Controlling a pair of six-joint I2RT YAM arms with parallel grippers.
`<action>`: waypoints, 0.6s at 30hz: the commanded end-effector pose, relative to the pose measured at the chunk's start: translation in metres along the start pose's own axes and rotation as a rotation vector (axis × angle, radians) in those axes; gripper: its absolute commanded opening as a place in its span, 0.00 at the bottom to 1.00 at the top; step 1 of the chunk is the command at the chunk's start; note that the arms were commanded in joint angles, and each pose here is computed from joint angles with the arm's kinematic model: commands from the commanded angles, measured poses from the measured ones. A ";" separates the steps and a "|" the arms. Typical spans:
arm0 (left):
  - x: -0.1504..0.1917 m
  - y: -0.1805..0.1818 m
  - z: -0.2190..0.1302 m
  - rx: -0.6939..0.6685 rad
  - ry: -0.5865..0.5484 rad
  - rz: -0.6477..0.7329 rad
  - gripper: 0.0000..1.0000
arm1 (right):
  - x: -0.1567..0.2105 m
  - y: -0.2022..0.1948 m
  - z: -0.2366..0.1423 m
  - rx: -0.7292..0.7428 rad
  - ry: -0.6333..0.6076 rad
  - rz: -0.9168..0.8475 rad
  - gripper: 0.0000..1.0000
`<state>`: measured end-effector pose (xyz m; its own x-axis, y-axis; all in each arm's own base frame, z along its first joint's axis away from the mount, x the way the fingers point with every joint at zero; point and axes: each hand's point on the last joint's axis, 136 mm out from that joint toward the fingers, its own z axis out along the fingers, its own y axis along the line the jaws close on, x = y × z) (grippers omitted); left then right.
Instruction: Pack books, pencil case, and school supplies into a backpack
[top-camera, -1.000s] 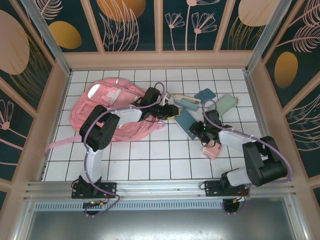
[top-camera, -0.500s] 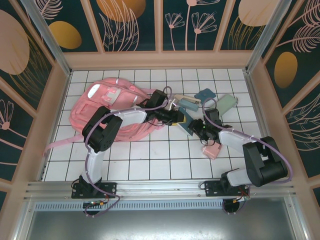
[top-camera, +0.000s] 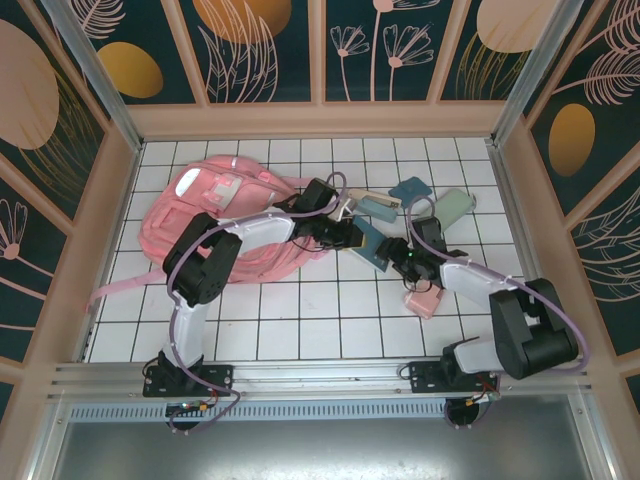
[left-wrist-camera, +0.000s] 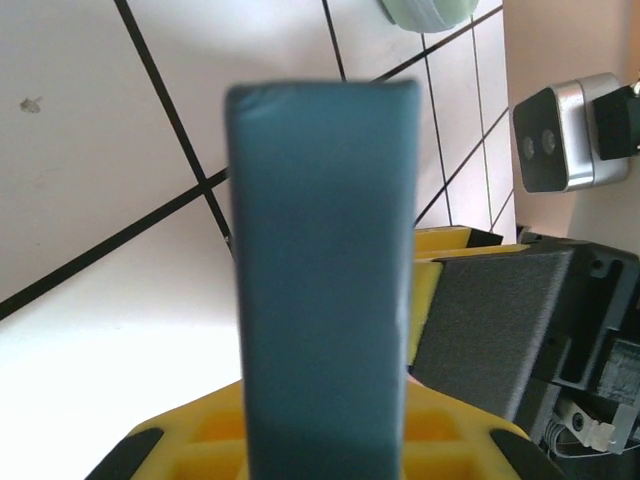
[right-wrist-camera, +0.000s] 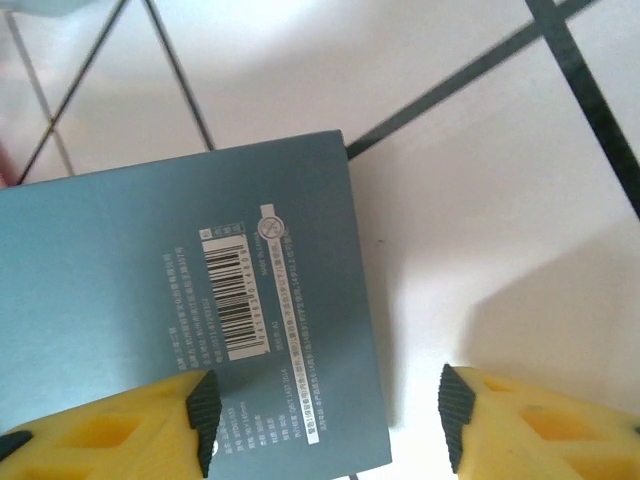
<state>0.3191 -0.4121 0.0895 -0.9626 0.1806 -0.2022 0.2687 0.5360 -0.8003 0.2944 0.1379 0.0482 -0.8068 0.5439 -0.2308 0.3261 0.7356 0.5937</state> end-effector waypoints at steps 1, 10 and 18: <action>-0.022 -0.046 -0.041 0.103 -0.090 0.069 0.00 | -0.023 0.029 -0.026 -0.119 -0.061 -0.034 0.70; -0.033 -0.079 -0.084 0.276 -0.169 0.044 0.00 | -0.048 0.093 -0.080 -0.617 -0.040 -0.015 0.85; -0.037 -0.110 -0.104 0.441 -0.209 0.027 0.00 | -0.050 0.122 -0.090 -0.822 0.065 -0.018 0.84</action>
<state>0.3346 -0.3883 0.1912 -0.9727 0.0062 -0.2321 0.2247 0.2766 -0.9344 0.3361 0.1526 0.1755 -0.8104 0.5518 -0.1966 -0.0273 0.2997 0.9537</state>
